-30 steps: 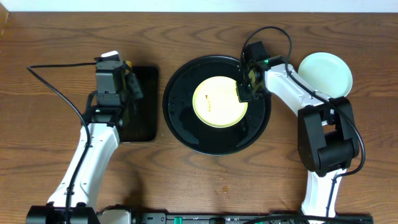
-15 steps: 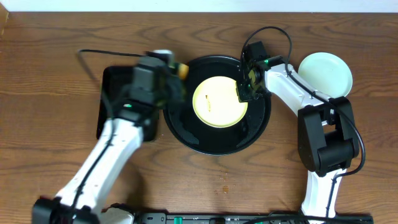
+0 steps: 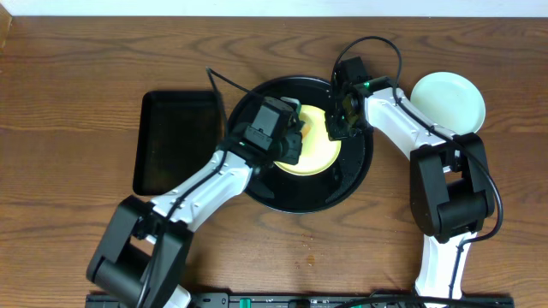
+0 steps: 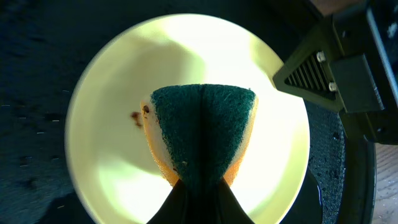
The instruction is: Clean dirty plates on tray and stack at the side
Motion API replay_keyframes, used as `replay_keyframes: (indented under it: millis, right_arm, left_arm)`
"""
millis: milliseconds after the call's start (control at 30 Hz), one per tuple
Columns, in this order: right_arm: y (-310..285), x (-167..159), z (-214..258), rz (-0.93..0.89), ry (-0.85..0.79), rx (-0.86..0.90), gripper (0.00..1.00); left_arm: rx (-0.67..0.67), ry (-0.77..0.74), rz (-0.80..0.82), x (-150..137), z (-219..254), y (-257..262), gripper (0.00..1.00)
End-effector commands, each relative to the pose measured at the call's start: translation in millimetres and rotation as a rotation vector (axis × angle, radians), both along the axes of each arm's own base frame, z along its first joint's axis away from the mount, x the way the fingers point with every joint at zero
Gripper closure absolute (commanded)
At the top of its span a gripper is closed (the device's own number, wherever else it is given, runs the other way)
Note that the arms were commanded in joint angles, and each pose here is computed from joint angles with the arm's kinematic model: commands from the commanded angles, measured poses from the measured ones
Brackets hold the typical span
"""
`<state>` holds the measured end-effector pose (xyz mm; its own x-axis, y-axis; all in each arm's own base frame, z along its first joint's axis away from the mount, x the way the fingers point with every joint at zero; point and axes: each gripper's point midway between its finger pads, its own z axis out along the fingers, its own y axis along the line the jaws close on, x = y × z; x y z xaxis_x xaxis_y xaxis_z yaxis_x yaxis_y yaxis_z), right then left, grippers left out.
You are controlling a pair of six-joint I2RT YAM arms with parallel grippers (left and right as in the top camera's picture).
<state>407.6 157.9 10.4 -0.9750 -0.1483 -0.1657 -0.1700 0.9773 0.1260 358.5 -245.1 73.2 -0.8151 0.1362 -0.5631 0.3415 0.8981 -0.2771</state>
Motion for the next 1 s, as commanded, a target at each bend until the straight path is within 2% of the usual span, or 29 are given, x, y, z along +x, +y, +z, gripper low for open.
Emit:
replay_keyframes:
  millis: [0,200,800,967]
  right_arm:
    - [4,-2,5,0.003,-0.007,0.002,0.99]
    - [4,-2,5,0.003,-0.007,0.002,0.99]
    - [3,-3,5,0.003,-0.006,0.002,0.99]
    - [4,-3,5,0.003,-0.006,0.002,0.99]
  left_arm:
    - [-0.005,-0.001,-0.021,2,-6,-12,0.93]
    - [0.035,0.01,-0.057,3,-25,-12,0.93]
    - [0.071,-0.005,-0.103,4,-38,-13,0.92]
    - [0.137,-0.006,-0.086,8,-52,-3,0.92]
